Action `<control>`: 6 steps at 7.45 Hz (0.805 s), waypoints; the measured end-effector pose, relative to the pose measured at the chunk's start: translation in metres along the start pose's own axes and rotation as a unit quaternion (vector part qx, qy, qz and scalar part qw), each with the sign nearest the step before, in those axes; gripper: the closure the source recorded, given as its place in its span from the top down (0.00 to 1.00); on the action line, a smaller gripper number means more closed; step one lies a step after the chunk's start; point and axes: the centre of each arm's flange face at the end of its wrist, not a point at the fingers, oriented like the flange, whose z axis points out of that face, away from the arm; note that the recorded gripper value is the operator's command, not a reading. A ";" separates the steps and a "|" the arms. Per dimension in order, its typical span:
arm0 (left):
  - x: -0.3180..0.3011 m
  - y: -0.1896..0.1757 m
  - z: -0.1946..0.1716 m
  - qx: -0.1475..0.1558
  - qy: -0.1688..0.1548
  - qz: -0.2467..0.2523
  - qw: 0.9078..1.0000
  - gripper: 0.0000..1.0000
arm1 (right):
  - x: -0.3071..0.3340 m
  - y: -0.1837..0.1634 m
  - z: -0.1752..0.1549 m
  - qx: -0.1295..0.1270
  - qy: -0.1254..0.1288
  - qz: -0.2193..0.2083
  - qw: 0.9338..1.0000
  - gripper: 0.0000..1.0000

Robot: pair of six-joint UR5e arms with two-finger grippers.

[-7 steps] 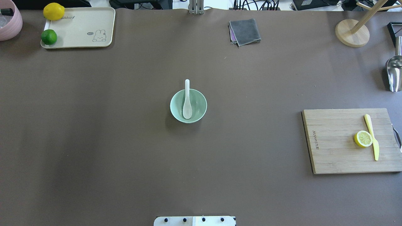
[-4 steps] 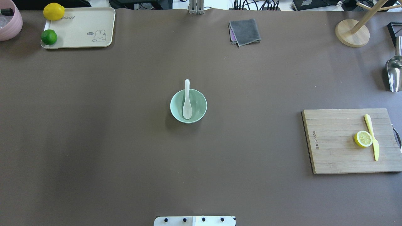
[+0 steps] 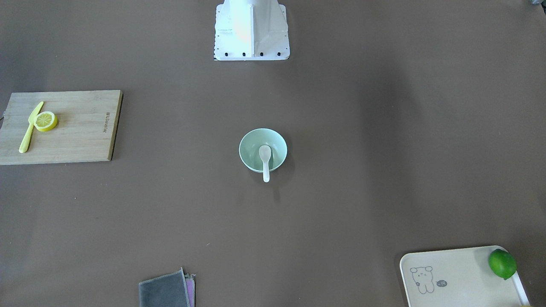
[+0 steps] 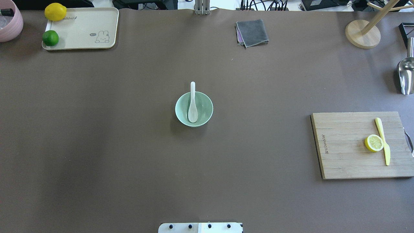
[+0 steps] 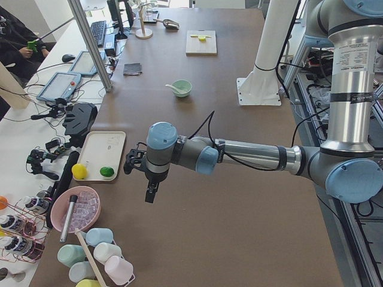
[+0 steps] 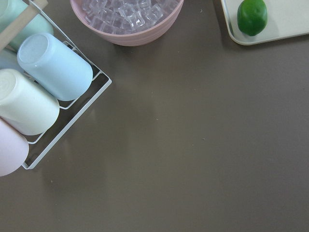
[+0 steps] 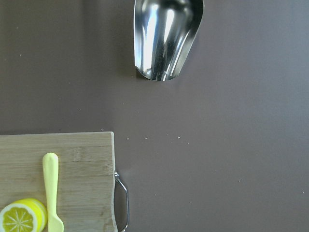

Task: Place spoon in bowl

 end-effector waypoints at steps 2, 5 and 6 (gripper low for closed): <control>-0.001 0.002 0.001 -0.002 0.002 -0.001 1.000 0.98 | 0.000 0.003 0.001 0.000 -0.007 -0.003 1.000 1.00; -0.003 0.010 0.003 -0.005 0.004 -0.004 1.000 0.98 | 0.003 0.010 0.004 -0.002 -0.014 0.001 1.000 1.00; -0.003 0.011 0.003 -0.005 0.004 -0.004 1.000 0.98 | 0.003 0.010 0.004 -0.002 -0.015 0.000 1.000 1.00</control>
